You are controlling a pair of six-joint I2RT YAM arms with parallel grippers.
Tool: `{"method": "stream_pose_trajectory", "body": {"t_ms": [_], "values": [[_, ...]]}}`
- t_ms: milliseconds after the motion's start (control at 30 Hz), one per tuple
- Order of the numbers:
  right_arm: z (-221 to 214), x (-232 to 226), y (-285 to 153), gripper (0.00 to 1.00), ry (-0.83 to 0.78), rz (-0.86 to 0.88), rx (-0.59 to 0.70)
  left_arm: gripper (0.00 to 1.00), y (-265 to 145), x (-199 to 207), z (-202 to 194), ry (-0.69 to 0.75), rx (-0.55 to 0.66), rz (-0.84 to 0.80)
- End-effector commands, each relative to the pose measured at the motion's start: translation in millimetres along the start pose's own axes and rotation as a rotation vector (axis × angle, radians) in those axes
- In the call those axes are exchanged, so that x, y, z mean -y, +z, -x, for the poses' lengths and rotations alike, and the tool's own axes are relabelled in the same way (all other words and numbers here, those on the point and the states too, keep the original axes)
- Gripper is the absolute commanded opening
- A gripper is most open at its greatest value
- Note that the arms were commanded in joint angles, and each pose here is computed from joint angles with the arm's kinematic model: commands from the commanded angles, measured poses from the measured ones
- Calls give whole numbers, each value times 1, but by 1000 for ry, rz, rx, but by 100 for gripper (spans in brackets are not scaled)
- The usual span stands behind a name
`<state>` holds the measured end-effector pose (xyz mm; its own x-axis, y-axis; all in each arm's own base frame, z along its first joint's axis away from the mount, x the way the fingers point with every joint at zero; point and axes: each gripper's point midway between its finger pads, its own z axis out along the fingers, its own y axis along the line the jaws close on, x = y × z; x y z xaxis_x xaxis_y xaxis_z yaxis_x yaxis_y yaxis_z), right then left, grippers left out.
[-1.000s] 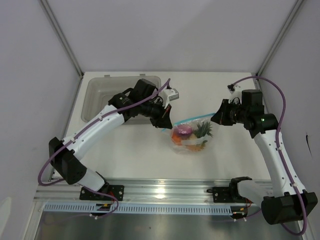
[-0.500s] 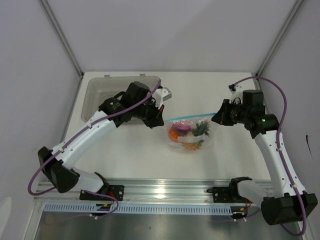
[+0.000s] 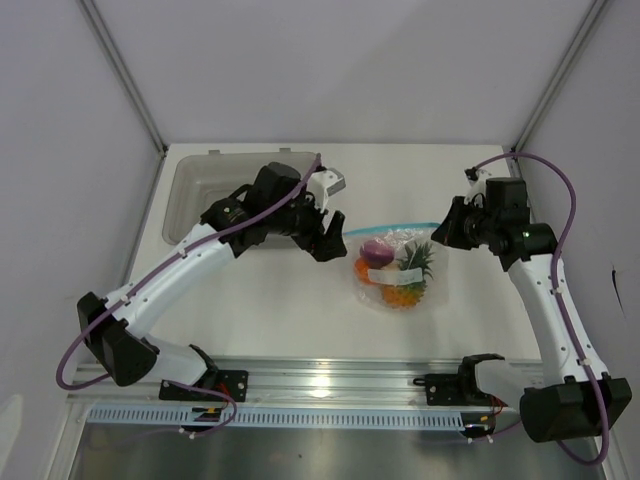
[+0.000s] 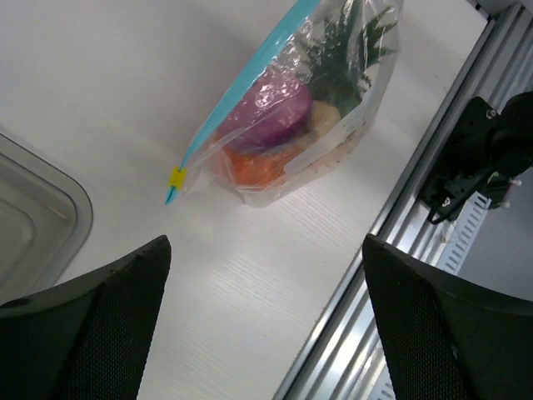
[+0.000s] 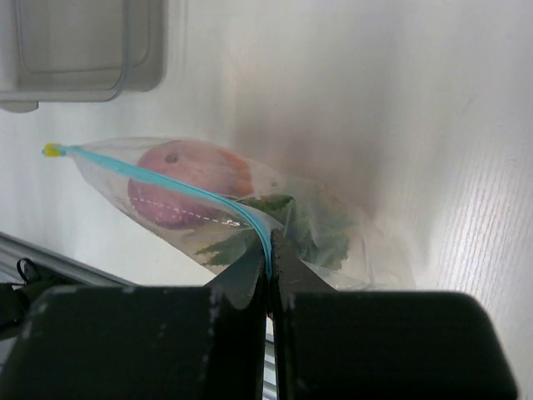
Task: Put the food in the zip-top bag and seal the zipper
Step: Place the zipper food storage bag at the center of the board.
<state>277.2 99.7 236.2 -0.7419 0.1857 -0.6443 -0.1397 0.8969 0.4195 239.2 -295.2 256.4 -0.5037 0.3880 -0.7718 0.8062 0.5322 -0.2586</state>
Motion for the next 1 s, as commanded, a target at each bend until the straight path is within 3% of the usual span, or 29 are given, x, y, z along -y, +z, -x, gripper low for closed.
{"method": "stream_pose_trajectory", "body": {"t_ms": [0, 133, 200, 267, 433, 667, 767, 800, 967], "values": [[28, 10, 0, 0, 59, -69, 70, 99, -27, 8, 77, 24, 273, 25], [54, 38, 10, 0, 128, -155, 118, 100, -59, 20, 106, 36, 451, 16], [63, 63, 21, 0, 169, -238, 123, 100, -86, 42, 117, 68, 553, -52], [82, 93, 22, 0, 214, -287, 176, 99, -95, 61, 108, 75, 578, -152], [102, 177, 39, 0, 302, -434, 206, 100, -102, 91, 72, 39, 556, -321], [106, 229, 63, 1, 341, -541, 185, 100, -104, 106, 21, 30, 496, -401], [107, 235, 67, 11, 341, -558, 183, 100, -114, 105, 17, 53, 509, -370], [106, 237, 66, 25, 344, -568, 179, 99, -116, 103, 14, 52, 499, -355], [122, 234, 45, 61, 334, -612, 224, 99, -123, 101, 8, 68, 502, -322]]}}
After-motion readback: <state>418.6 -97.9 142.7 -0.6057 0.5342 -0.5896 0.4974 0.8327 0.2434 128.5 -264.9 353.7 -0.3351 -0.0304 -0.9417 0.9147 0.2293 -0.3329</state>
